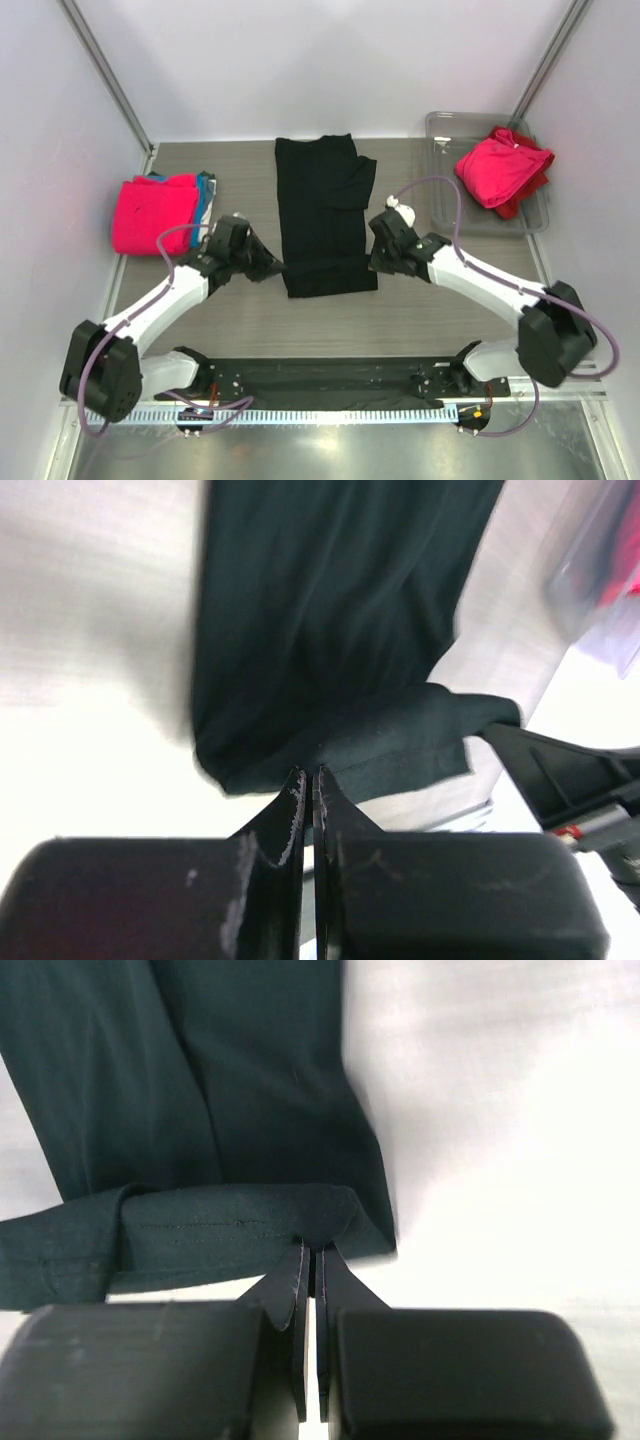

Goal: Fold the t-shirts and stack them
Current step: Fold the tshirt

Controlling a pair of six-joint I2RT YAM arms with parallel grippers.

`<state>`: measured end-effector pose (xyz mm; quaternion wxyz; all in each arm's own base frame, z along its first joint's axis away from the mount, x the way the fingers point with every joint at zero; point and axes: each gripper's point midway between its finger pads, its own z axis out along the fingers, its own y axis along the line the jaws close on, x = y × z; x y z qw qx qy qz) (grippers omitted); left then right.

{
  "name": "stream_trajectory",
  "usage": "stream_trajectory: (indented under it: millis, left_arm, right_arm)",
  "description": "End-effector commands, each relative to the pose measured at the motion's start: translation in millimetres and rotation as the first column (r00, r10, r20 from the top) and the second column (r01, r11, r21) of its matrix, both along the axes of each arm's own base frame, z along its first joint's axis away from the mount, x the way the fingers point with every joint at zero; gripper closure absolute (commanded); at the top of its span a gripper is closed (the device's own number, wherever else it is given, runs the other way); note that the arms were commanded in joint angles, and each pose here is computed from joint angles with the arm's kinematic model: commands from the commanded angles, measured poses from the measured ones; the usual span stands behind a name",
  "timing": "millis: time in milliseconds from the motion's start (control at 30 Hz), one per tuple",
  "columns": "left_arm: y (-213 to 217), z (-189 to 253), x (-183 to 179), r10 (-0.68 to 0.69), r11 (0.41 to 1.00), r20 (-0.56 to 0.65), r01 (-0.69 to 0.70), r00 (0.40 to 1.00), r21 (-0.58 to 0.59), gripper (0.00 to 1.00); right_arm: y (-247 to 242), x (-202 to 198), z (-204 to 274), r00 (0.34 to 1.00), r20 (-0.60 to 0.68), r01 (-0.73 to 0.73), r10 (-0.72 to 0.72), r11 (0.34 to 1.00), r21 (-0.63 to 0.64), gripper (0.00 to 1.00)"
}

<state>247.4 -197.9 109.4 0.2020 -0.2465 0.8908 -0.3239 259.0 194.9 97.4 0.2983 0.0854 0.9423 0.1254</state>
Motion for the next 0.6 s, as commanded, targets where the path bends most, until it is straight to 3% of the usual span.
stream_trajectory:
  millis: [0,233,567]
  left_arm:
    - [1.5,24.0,40.2,0.016,1.000,0.077,-0.018,0.997,0.020,1.00]
    - [6.2,26.5,101.7,0.073,0.997,0.075,-0.075,0.995,0.030,1.00]
    - [11.7,19.5,167.4,0.102,0.993,0.090,-0.107,0.991,0.055,1.00]
  right_arm:
    - [10.3,51.7,26.6,0.995,0.102,-0.025,0.022,0.999,0.031,0.99]
    - [18.5,119.6,15.8,0.997,0.079,-0.012,0.008,0.998,0.054,0.99]
    - [18.2,184.2,14.2,0.993,0.115,0.008,-0.014,0.999,0.051,0.99]
